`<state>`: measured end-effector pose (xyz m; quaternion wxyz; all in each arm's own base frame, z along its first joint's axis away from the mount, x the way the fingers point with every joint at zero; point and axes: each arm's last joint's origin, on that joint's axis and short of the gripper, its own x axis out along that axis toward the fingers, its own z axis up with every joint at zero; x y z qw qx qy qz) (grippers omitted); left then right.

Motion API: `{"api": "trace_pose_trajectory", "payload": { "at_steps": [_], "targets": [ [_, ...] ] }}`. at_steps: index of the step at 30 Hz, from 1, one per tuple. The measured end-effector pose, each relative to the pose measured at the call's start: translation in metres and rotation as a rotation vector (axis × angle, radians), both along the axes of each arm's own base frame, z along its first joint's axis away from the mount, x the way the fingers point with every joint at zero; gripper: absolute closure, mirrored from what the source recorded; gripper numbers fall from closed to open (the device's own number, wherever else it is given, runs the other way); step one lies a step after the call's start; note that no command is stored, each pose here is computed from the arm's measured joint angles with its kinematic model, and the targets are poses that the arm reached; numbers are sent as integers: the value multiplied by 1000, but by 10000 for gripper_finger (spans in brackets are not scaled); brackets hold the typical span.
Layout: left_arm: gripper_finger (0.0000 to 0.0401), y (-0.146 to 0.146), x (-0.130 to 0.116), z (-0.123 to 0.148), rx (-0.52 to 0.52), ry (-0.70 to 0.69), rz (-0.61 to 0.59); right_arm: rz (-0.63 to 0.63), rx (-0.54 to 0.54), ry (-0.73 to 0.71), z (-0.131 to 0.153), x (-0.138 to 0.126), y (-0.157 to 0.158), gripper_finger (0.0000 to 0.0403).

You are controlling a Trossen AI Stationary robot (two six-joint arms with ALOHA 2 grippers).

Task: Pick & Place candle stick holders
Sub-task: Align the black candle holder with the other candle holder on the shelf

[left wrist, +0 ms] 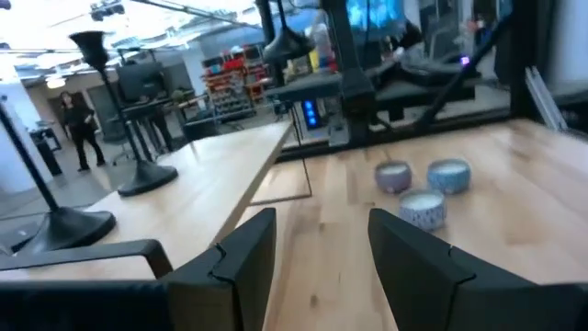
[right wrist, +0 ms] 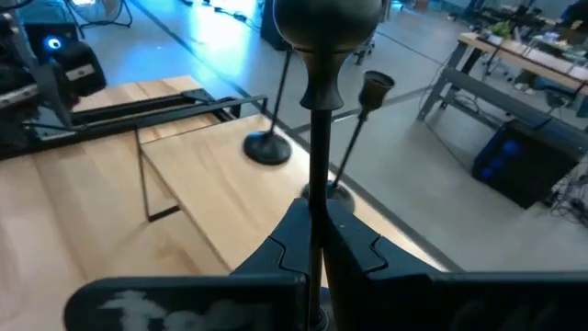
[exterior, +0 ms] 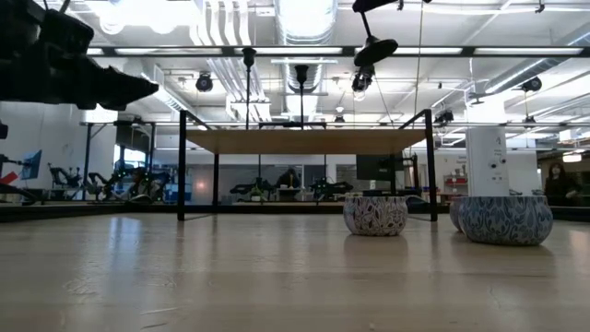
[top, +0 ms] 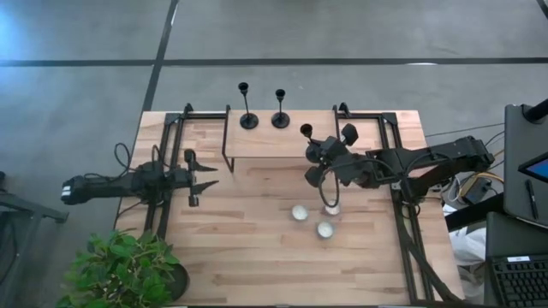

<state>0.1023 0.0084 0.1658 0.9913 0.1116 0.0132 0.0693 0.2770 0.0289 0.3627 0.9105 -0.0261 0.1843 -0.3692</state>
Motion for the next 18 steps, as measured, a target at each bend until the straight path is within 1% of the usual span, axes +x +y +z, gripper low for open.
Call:
{"api": "trace_pose_trajectory", "payload": {
  "at_steps": [4,7,11,14,18],
  "targets": [
    [220,-2,-3,4,-78,-61,-51,18,16,0,0,-13,-10,394],
    [220,-3,-4,6,-107,-86,-112,39,38,-19,2,-23,-18,394],
    [220,-4,-4,5,-97,-74,-118,124,78,-63,2,-32,-33,394],
    [220,-3,-4,3,-98,-56,-111,134,100,-108,-1,-35,-46,394],
    [220,-3,-3,3,-98,-48,-110,143,38,-147,-8,-34,-61,394]
  ]
}}
